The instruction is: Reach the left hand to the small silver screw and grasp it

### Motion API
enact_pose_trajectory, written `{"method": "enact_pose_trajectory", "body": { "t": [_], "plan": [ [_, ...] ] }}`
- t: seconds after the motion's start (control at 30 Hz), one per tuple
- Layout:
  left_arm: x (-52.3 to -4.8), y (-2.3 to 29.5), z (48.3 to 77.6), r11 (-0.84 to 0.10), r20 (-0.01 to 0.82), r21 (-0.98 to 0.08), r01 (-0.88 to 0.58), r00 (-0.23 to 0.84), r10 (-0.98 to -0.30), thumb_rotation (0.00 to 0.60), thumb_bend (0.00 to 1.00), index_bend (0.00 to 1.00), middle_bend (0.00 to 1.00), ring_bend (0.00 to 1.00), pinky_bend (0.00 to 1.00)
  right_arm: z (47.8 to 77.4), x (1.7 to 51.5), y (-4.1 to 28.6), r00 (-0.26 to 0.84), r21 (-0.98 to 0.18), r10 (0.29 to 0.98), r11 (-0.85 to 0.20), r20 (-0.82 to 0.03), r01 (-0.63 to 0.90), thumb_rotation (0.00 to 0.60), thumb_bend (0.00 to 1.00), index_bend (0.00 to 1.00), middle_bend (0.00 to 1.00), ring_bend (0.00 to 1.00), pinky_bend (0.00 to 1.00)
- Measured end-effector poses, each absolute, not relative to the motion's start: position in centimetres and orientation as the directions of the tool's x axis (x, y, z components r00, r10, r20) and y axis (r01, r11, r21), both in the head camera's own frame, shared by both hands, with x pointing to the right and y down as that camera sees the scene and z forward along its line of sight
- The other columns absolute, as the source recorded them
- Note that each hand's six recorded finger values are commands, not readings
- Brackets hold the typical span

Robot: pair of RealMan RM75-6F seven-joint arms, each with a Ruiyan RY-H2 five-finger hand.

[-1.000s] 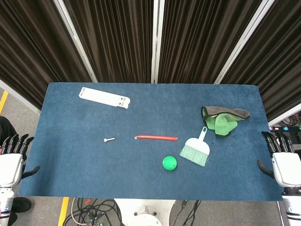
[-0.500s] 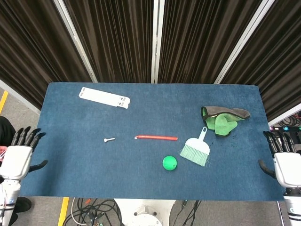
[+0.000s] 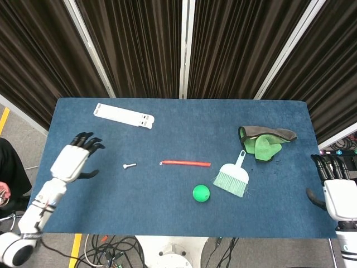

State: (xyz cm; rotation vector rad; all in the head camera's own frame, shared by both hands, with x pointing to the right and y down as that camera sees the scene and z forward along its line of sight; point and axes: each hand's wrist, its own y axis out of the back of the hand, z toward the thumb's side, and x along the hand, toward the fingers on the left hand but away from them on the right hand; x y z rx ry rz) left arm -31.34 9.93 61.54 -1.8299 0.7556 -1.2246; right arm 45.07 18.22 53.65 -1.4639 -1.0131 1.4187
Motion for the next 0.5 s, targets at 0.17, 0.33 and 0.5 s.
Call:
{"method": "enact_pose_trajectory", "body": {
  "t": [0.17, 0.33, 0.5],
  "plan": [
    [-28.5, 9.1, 64.8, -0.568, 0.519, -0.821, -0.056, 0.341, -0.784, 0.600, 0.24, 0.35, 0.21, 0.08, 0.11, 53.7, 44.9, 18.0, 0.037, -0.945, 0.945, -0.326, -0.326, -0.007, 0.600, 0.18, 0.04, 0.12, 0.00, 0.00],
    [-26.0, 9.1, 68.1, -0.640, 0.594, -0.766, -0.062, 0.315, -0.740, 0.600, 0.25, 0.39, 0.21, 0.08, 0.11, 53.8, 44.9, 18.0, 0.031, -0.943, 0.943, -0.332, -0.332, -0.011, 0.600, 0.18, 0.04, 0.12, 0.00, 0.00],
    [-23.6, 9.3, 70.7, -0.687, 0.647, -0.726, -0.046, 0.295, -0.703, 0.600, 0.27, 0.40, 0.21, 0.08, 0.10, 53.8, 45.0, 17.9, 0.024, -0.942, 0.942, -0.335, -0.336, -0.013, 0.600, 0.18, 0.04, 0.12, 0.00, 0.00]
  ]
}}
